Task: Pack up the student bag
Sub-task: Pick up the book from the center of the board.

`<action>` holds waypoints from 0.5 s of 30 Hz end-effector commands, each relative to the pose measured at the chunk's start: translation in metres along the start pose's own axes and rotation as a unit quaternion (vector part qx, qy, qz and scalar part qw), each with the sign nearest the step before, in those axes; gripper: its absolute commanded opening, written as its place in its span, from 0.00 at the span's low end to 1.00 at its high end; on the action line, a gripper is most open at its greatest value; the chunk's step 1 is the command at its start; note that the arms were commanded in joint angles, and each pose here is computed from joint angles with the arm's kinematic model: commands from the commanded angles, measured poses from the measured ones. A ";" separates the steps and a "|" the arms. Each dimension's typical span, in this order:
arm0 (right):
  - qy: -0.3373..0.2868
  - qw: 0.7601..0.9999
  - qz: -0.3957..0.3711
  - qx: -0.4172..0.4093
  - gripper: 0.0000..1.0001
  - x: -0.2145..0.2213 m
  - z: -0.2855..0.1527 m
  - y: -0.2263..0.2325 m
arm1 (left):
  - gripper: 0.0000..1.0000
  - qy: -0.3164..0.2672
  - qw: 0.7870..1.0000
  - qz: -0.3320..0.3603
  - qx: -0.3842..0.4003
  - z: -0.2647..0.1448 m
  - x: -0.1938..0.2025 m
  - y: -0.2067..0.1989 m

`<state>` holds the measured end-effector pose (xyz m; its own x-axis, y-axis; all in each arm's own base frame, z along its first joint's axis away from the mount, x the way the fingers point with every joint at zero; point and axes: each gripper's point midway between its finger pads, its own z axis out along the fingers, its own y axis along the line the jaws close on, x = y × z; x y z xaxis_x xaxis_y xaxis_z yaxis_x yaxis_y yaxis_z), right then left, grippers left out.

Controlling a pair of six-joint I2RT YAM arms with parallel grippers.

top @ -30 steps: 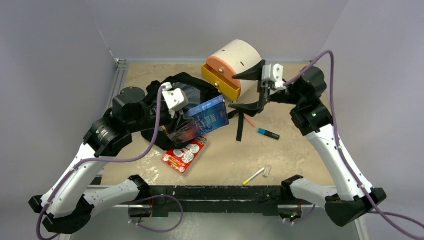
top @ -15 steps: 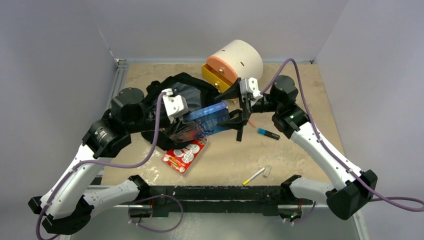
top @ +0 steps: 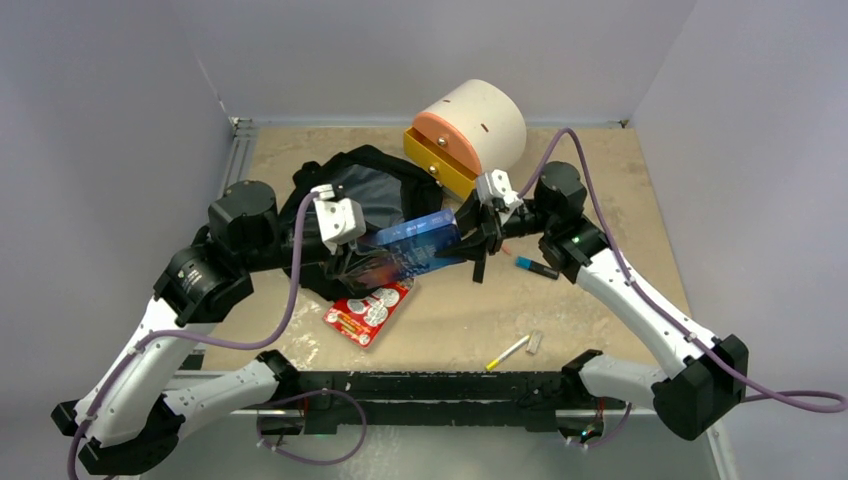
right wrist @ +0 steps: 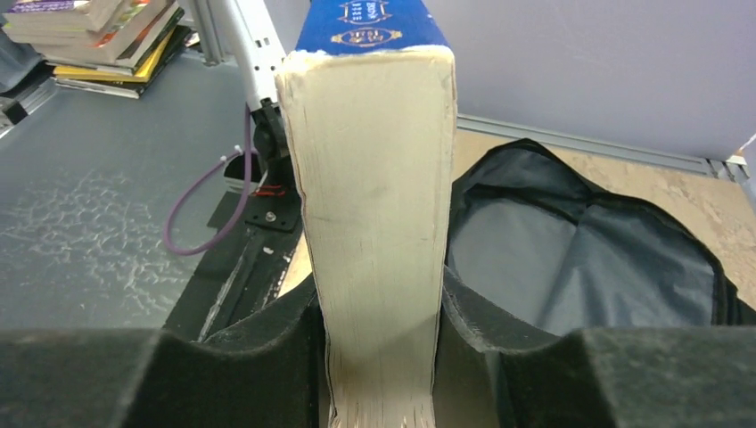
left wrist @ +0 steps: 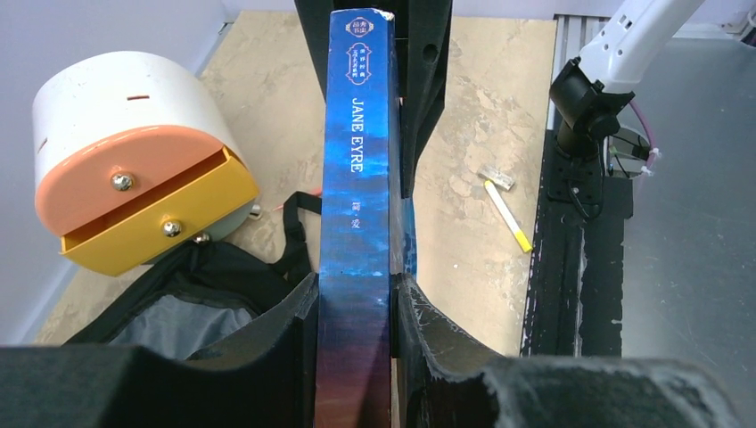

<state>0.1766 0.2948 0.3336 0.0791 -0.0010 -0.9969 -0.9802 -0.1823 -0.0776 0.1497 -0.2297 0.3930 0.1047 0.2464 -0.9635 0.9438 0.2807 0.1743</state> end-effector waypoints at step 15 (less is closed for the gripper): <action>-0.098 0.969 0.060 0.218 0.00 -0.062 -0.030 -0.022 | 0.71 -0.024 0.949 -0.082 -0.304 -0.004 -0.018 0.118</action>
<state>0.1794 0.2876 0.3404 -0.0894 0.0287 -0.9956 -0.9959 -0.0156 0.0890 0.2005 -0.2242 0.4047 0.0360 0.2186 -0.9751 0.8374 0.5259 0.1489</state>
